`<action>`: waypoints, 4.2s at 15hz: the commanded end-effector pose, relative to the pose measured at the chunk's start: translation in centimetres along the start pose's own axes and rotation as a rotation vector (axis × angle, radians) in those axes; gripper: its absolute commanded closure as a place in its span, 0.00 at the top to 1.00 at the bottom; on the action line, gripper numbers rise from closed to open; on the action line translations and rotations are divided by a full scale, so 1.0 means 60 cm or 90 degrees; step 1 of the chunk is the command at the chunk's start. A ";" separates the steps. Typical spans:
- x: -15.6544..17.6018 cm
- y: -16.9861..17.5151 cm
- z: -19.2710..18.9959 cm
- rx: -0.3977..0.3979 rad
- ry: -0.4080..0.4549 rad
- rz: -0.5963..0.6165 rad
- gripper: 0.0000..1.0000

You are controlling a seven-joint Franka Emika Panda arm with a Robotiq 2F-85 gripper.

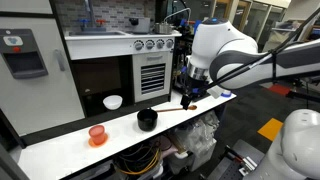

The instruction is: Use the wooden spoon to mix the contents of the black cup then place the spoon on the counter

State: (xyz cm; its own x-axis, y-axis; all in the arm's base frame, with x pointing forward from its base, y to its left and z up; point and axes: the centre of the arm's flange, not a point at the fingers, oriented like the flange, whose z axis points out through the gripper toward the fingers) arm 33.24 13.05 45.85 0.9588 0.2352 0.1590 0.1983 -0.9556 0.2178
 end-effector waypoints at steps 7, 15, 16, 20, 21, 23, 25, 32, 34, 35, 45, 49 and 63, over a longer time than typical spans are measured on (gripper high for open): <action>0.000 0.000 0.000 0.000 0.000 0.000 1.00; 0.052 0.166 0.000 0.146 0.055 -0.065 1.00; 0.060 0.196 0.010 0.165 0.064 -0.094 1.00; 0.100 0.277 0.080 0.218 0.068 -0.206 1.00; 0.112 0.288 0.106 0.225 0.061 -0.240 1.00; 0.133 0.301 0.152 0.240 0.040 -0.304 1.00; 0.155 0.299 0.196 0.234 -0.004 -0.352 1.00; 0.143 0.273 0.212 0.226 -0.017 -0.330 1.00; 0.141 0.274 0.211 0.231 -0.007 -0.347 1.00; 0.142 0.270 0.214 0.247 0.002 -0.363 1.00; 0.153 0.264 0.289 0.238 0.059 -0.500 1.00; 0.166 0.281 0.342 0.189 0.074 -0.487 1.00; 0.205 0.348 0.459 0.181 0.054 -0.519 1.00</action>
State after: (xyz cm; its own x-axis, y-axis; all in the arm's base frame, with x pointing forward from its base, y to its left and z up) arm 52.94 -8.32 26.56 0.5179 0.8460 0.1268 0.8510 -0.5246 0.0239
